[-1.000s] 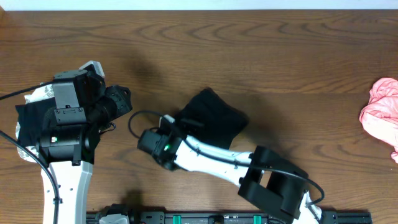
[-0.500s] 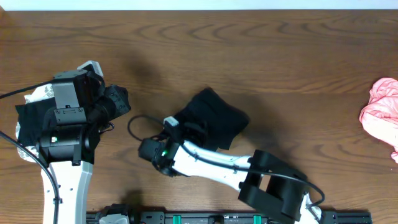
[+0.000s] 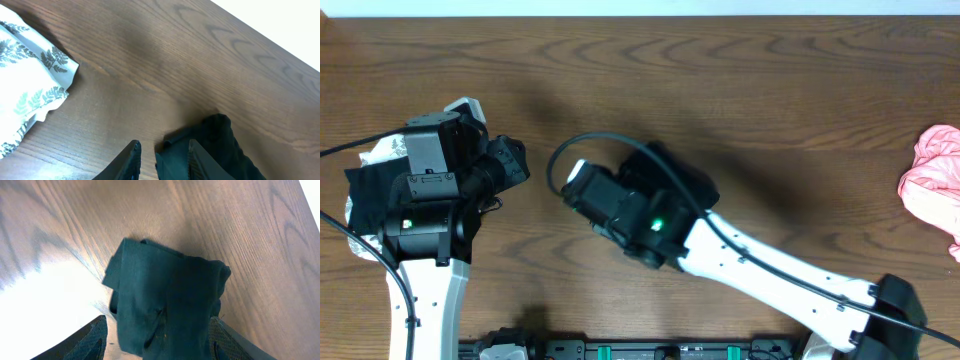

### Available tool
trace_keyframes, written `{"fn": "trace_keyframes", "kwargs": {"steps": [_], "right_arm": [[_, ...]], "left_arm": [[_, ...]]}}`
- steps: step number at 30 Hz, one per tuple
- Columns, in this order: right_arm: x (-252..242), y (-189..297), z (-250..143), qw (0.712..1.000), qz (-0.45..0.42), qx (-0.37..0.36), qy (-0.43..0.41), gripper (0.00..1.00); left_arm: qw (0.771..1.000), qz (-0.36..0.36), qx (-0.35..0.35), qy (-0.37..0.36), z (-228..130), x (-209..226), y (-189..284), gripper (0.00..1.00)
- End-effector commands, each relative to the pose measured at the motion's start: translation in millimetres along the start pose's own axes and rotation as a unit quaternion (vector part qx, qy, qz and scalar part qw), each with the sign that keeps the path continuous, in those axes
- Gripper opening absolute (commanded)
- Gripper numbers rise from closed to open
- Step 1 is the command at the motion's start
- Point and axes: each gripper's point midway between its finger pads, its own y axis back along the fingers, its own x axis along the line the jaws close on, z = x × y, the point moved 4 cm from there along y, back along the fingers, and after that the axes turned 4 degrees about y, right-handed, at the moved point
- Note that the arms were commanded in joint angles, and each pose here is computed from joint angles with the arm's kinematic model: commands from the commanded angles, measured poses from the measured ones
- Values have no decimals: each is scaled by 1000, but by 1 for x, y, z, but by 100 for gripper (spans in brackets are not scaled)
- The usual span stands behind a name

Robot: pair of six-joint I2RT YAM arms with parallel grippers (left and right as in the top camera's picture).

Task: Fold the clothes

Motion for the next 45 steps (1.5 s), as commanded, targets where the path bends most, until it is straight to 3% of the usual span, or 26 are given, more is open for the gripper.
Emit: {"fn": "trace_keyframes", "kwargs": {"steps": [1,3,4,8,12,16,19,23,29,35,42,45], "right_arm": [[-36,-1,-6,994,3,3,-109,50],[-59,-11,-16,984,11,19,-177,20],[-68,-16,-21,977,21,26,-211,12],[-108,-41,-46,935,85,54,-339,2],[-118,-71,-66,903,144,87,-396,1],[-82,-101,-68,883,229,129,-388,1],[-45,-115,-63,883,275,150,-350,1],[-3,-132,-67,892,276,190,-304,1],[11,-152,-81,884,266,227,-310,1],[-4,-144,-75,878,294,202,-321,2],[-49,-88,-53,903,276,116,-308,22],[-65,-64,-56,901,267,107,-326,10]], "left_arm": [[1000,5,7,-5,-1,2,-4,33],[1000,-2,18,-4,-3,1,-8,33],[1000,-6,25,-8,-5,0,-10,33],[997,-26,64,-28,-13,-4,-22,33],[995,-24,94,-30,-20,-4,-35,32],[993,-25,110,-38,-26,-8,-44,32],[992,-25,118,-41,-29,-10,-48,33],[992,-24,120,-42,-29,-10,-48,33],[990,-33,127,-56,-35,-19,-50,32],[983,-52,150,-88,-52,-39,-59,33],[976,-59,184,-100,-71,-54,-71,32],[972,-66,196,-116,-81,-63,-75,32]]}}
